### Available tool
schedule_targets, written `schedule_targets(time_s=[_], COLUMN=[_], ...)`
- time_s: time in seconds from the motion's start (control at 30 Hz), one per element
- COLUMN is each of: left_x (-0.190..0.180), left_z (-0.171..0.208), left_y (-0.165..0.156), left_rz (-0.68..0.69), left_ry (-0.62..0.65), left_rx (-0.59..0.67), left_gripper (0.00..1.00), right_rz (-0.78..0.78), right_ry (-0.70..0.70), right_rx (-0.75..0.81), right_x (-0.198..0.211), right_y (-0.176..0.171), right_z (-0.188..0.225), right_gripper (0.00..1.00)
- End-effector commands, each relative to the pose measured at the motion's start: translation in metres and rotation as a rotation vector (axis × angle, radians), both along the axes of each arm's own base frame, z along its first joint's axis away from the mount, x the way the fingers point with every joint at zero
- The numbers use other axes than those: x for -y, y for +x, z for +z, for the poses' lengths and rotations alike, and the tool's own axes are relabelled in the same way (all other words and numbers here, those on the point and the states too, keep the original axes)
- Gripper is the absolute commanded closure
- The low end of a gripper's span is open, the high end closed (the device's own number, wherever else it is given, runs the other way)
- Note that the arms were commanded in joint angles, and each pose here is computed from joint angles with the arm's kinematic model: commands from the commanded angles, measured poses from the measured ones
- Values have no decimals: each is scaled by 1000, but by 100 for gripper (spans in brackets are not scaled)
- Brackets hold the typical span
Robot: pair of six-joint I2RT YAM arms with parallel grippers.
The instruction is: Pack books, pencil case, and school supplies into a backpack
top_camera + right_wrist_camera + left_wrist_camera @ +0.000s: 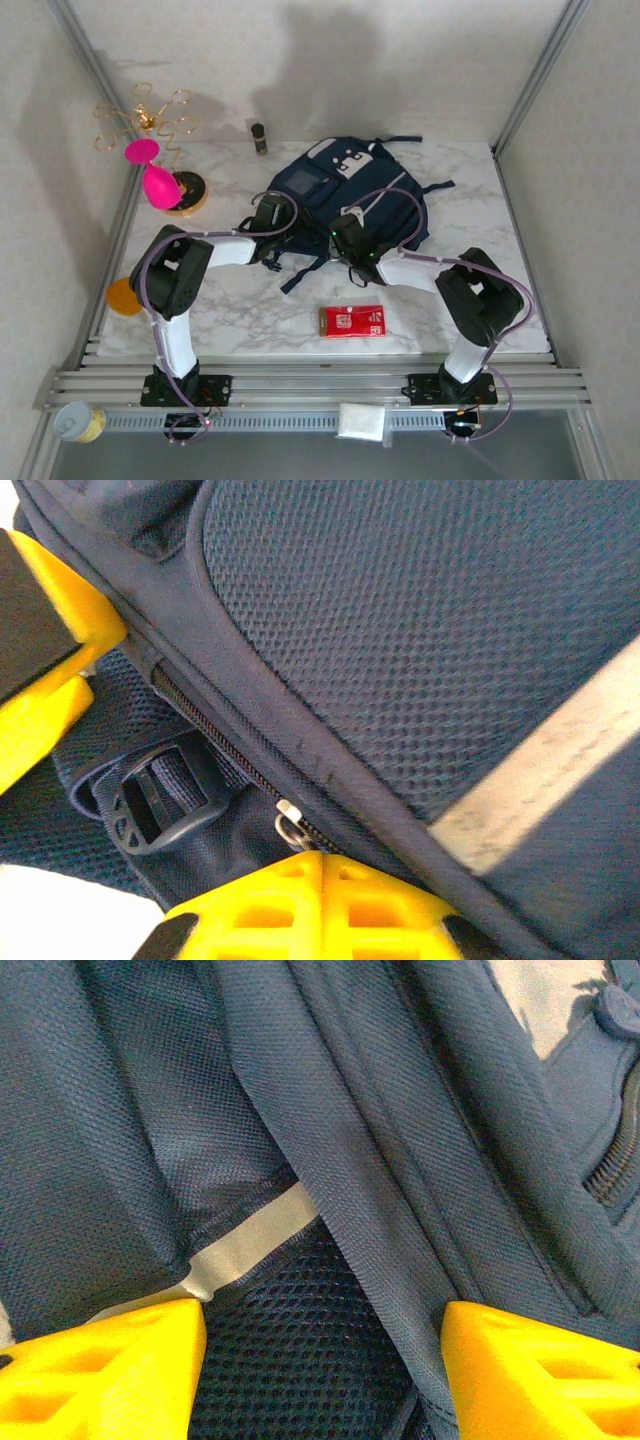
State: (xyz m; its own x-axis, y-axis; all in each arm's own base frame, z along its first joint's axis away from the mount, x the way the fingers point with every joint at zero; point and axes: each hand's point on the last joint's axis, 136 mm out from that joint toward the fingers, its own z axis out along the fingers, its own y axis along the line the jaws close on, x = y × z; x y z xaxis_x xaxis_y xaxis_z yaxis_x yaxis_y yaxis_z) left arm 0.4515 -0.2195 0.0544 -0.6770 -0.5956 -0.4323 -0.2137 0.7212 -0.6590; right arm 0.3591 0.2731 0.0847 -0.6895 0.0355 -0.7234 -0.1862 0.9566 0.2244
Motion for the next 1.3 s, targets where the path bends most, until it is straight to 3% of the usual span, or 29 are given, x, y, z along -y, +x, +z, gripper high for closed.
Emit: schedule_targets(time_s=[0.0, 0.13, 0.27, 0.37, 0.63, 0.8, 1.07, 1.27], left_x=[-44, -46, -36, -30, -23, -21, -13, -14], left_z=[-50, -47, -41, -43, -50, -58, -62, -67], left_y=[-10, -7, -7, -9, -26, -34, -47, -50], left_rz=[110, 112, 94, 75, 49, 40, 34, 40], left_ry=[118, 100, 52, 41, 51, 62, 68, 78], left_rx=[-147, -141, -125, -130, -145, -163, -168, -179], left_gripper=[36, 36, 36, 36, 36, 36, 36, 36], right_rz=[-2, 5, 73, 43, -117, -180, -109, -189], right_ry=[-5, -34, 45, 70, 98, 131, 227, 202], right_rx=[-53, -107, -166, -203, -112, -111, 163, 101], right_x=[5, 10, -14, -25, -27, -27, -43, -17], right_y=[-5, -14, -30, -33, 26, 37, 50, 49], right_z=[10, 11, 4, -9, -12, -16, 49, 6], right_gripper=[100, 100, 100, 92, 67, 59, 61, 63])
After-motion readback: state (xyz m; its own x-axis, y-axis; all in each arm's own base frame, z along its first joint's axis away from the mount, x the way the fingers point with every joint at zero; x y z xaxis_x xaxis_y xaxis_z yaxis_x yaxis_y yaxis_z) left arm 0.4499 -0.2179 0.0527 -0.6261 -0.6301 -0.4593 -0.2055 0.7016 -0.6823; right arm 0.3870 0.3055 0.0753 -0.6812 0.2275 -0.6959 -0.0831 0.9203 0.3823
